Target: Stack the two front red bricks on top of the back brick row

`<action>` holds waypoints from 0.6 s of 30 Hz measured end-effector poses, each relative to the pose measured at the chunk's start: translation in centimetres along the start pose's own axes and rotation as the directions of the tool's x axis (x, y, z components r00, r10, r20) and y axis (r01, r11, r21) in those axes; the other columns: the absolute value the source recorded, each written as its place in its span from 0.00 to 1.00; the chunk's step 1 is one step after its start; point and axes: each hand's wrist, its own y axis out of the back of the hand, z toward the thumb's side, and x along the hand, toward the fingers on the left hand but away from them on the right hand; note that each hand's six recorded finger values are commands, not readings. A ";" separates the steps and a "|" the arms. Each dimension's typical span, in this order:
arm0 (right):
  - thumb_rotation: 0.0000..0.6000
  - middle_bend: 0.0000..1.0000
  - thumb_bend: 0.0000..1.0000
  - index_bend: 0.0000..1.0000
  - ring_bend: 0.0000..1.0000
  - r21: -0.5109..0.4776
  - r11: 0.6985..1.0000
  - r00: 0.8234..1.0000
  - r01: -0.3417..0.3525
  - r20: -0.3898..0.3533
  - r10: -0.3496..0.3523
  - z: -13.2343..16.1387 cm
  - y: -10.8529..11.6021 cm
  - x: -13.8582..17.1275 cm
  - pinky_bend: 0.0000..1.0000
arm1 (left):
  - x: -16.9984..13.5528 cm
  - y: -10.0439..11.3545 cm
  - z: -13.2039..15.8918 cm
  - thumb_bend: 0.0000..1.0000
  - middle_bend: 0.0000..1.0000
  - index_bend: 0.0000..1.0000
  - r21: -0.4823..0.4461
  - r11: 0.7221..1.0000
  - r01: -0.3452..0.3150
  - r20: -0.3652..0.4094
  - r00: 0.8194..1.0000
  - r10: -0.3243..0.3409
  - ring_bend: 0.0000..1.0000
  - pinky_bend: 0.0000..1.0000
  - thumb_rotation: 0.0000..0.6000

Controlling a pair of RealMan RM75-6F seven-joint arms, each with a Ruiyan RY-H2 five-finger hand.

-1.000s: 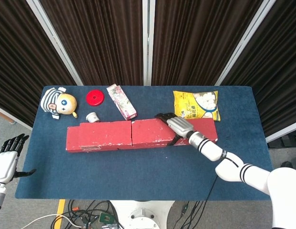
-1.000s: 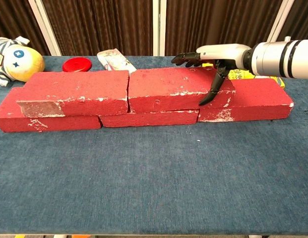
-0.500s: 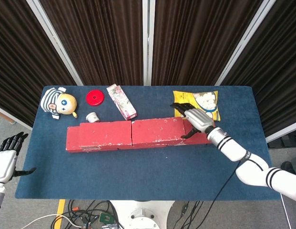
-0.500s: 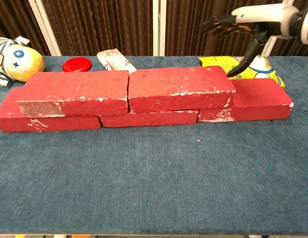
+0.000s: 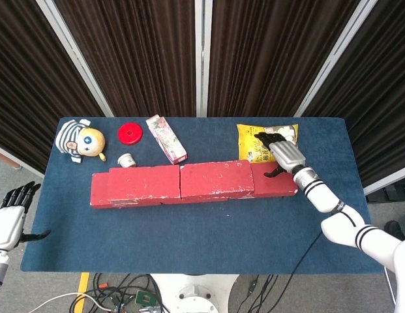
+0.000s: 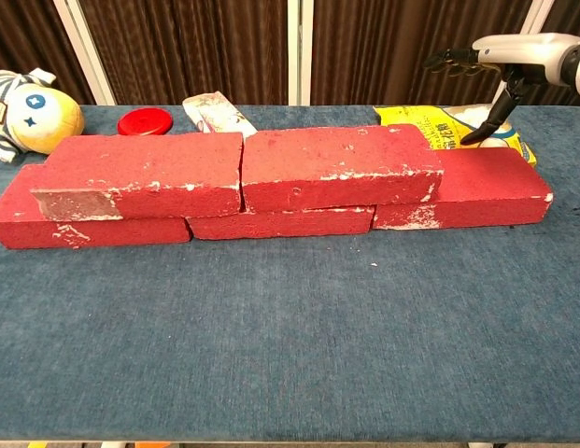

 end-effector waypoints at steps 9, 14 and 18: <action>1.00 0.00 0.09 0.00 0.00 0.053 0.998 1.000 -0.014 0.021 0.013 0.3 -1.4 -0.9 0.00 | 0.0 -0.4 -0.2 0.00 0.00 0.00 -0.007 1.000 0.009 -0.001 1.000 -0.009 0.00 0.00 1.00; 1.00 0.00 0.07 0.00 0.00 0.036 0.999 0.999 -0.027 0.023 0.026 0.7 -2.0 -1.2 0.00 | 0.0 -0.5 -0.3 0.00 0.00 0.00 -0.003 1.000 0.011 -0.004 1.000 -0.011 0.00 0.00 1.00; 1.00 0.00 0.00 0.00 0.00 0.018 0.999 0.999 -0.033 0.014 0.033 1.3 -2.5 -1.5 0.00 | 0.0 -0.5 -0.4 0.00 0.00 0.00 -0.003 1.000 0.011 -0.006 1.000 -0.011 0.00 0.00 1.00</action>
